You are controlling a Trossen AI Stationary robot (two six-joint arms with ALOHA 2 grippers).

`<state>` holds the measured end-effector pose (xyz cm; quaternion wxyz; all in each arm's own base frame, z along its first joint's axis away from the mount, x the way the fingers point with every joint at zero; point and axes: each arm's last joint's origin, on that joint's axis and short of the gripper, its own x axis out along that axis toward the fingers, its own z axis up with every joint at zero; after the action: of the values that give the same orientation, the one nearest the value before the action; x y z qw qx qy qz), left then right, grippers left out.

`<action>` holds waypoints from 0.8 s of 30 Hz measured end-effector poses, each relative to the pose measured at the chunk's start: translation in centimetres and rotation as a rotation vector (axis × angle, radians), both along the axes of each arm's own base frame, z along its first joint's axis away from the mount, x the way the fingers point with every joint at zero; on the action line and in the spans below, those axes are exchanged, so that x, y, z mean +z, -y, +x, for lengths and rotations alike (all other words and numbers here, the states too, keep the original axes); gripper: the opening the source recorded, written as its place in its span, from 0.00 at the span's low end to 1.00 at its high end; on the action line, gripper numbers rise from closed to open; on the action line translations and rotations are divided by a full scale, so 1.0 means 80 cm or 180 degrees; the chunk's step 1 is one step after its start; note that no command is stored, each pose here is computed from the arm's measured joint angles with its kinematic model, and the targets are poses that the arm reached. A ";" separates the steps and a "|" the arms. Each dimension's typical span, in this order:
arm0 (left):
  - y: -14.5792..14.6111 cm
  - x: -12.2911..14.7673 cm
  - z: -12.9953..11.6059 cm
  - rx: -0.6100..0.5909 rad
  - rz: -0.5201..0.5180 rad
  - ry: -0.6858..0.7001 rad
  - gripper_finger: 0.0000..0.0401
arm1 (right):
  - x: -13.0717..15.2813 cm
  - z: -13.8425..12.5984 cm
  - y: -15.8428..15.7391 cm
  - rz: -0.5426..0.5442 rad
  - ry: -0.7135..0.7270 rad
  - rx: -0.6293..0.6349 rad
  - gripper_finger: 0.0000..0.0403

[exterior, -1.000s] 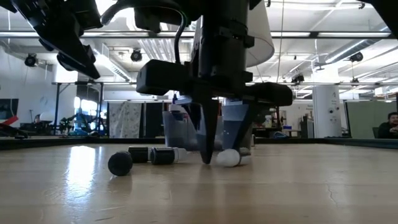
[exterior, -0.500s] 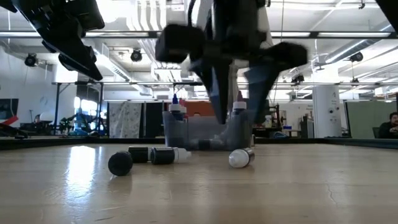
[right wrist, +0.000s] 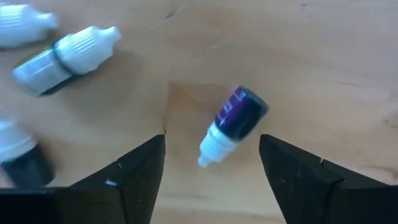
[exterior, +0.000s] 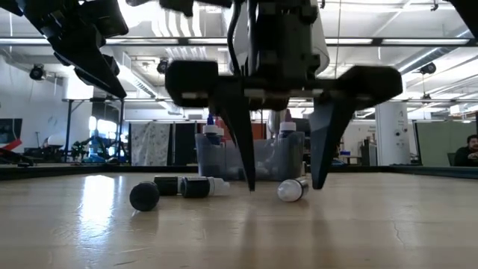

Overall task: Pick & Place food coloring
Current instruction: Put the small purple food coloring bottle into the black bin

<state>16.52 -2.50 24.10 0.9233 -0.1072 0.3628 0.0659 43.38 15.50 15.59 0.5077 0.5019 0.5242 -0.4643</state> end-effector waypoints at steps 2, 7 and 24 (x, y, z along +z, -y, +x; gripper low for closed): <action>0.000 0.000 0.000 -0.0001 0.0000 0.0001 0.44 | -0.005 0.000 0.000 -0.0010 -0.0033 -0.0037 0.61; 0.000 0.000 0.000 -0.0014 0.0015 -0.0002 0.43 | -0.011 0.002 -0.001 0.0004 -0.0035 -0.0044 0.53; 0.000 0.000 0.000 -0.0073 0.0079 -0.0013 0.43 | -0.016 0.000 -0.001 0.0078 -0.0128 0.0044 0.12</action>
<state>16.50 -2.50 24.08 0.9245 -0.0914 0.3651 0.0600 43.34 15.57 14.32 0.4941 0.4951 0.5434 -0.4643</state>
